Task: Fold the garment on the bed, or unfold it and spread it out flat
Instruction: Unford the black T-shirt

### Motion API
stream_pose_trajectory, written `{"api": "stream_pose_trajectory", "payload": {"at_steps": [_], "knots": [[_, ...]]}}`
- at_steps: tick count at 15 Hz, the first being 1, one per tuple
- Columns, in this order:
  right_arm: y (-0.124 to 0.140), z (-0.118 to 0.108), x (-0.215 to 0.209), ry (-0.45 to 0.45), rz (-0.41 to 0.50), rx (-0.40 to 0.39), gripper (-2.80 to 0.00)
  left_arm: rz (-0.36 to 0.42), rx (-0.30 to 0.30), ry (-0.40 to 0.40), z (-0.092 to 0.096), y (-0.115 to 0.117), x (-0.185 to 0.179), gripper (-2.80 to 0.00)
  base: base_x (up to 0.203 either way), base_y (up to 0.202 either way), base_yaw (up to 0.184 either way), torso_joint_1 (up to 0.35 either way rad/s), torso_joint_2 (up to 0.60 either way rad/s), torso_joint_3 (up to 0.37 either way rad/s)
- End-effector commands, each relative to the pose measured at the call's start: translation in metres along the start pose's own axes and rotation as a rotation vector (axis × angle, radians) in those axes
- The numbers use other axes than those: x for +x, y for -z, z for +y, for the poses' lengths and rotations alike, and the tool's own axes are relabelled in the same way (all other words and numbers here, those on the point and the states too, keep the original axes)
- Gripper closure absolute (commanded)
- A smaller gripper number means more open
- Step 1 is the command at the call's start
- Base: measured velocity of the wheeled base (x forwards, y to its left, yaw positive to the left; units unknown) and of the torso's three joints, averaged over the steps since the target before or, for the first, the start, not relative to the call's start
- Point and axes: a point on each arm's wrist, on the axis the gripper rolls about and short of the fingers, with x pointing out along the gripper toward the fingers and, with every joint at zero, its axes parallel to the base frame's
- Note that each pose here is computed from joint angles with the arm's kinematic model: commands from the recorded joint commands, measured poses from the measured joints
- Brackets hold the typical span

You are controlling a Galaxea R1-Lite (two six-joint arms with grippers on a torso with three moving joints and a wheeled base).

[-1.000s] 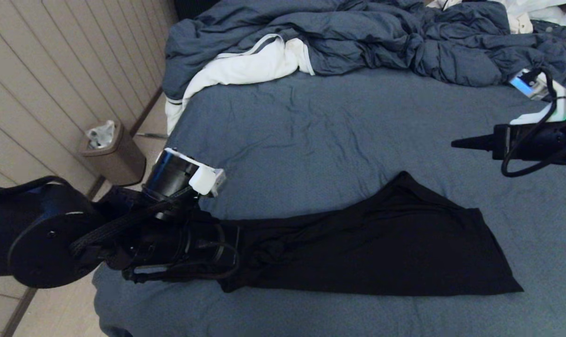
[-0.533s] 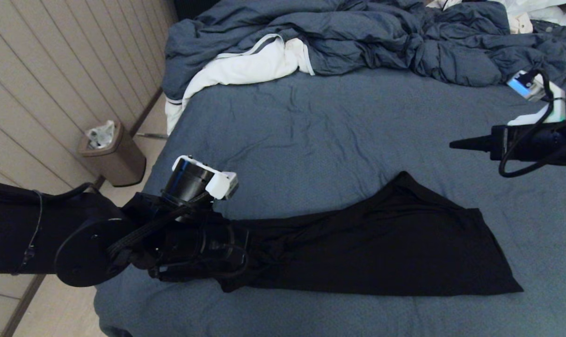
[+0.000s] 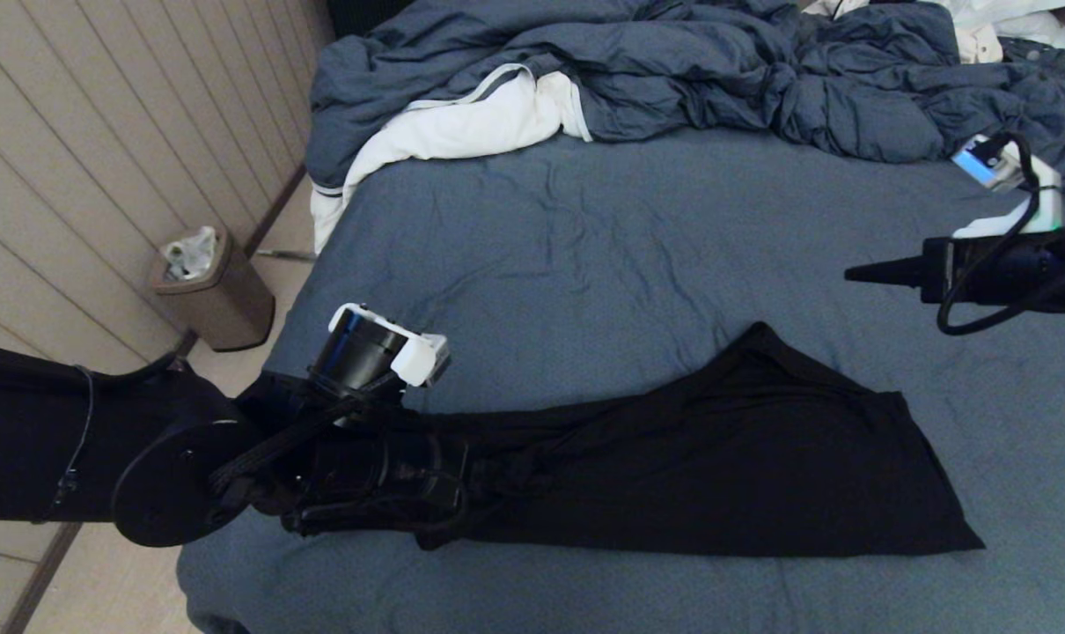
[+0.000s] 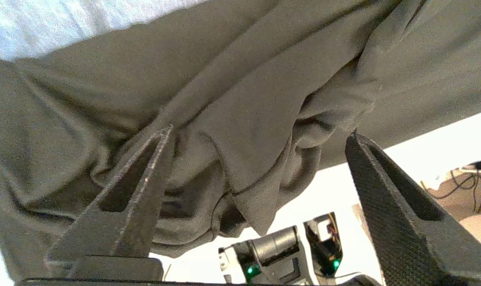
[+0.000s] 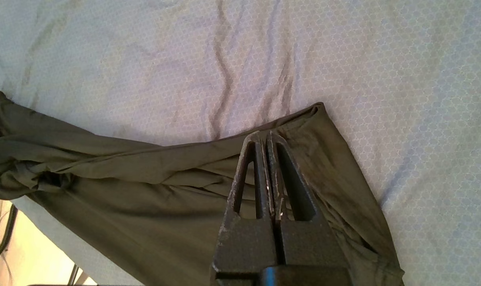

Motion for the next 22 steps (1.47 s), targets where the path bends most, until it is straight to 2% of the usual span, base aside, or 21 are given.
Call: {"api": "stream_pose_trajectory", "payload": {"at_steps": [1, 2, 3, 5, 7, 11, 13, 16, 19, 22], "knots": [[0.000, 0.000, 0.001, -0.004, 0.001, 0.000, 0.00, 0.022, -0.001, -0.005, 0.000, 0.004, 0.007, -2.80, 0.000, 0.000, 0.000, 0.000, 0.00, 0.000], [0.000, 0.000, 0.001, -0.004, 0.000, 0.000, 0.00, 0.026, 0.001, -0.006, 0.000, 0.004, 0.008, -2.80, 0.000, 0.000, 0.000, 0.000, 0.00, 0.000], [0.000, -0.001, 0.000, -0.003, 0.000, 0.000, 0.00, 0.029, 0.001, -0.008, 0.000, 0.005, 0.009, 0.00, 0.000, 0.000, 0.000, 0.000, 0.00, 0.000], [0.000, 0.000, 0.001, -0.004, 0.000, 0.000, 0.00, 0.027, 0.001, -0.006, 0.000, 0.004, 0.010, 0.00, 0.000, 0.000, 0.000, 0.000, 0.00, 0.000], [0.000, 0.000, 0.001, -0.004, 0.000, -0.001, 0.00, -0.009, -0.005, -0.006, -0.001, -0.001, 0.010, 0.00, 0.000, 0.000, 0.000, 0.000, 0.00, 0.000], [0.000, -0.001, 0.001, -0.006, 0.001, 0.001, 0.00, -0.080, 0.006, -0.062, 0.006, -0.012, 0.012, 0.00, 0.000, 0.000, 0.000, 0.000, 0.00, 0.000], [0.000, -0.001, 0.001, -0.006, 0.000, 0.000, 0.00, -0.113, 0.016, -0.092, 0.018, -0.024, 0.012, 0.00, 0.000, 0.000, 0.000, 0.000, 0.00, 0.000], [0.000, 0.000, 0.001, -0.007, 0.001, 0.000, 0.00, -0.193, -0.010, -0.146, 0.043, -0.050, 0.023, 0.00, 0.000, 0.000, 0.000, 0.000, 0.00, 0.000], [0.000, 0.000, 0.000, -0.006, 0.000, -0.001, 0.00, -0.302, 0.041, -0.150, 0.046, -0.071, 0.034, 0.00, 0.000, 0.000, 0.000, 0.000, 0.00, 0.000], [0.001, 0.000, 0.001, -0.008, 0.003, 0.001, 0.00, -0.349, 0.053, -0.163, 0.051, -0.085, 0.047, 0.00, 0.000, 0.000, 0.000, 0.000, 0.00, 0.000]]}}
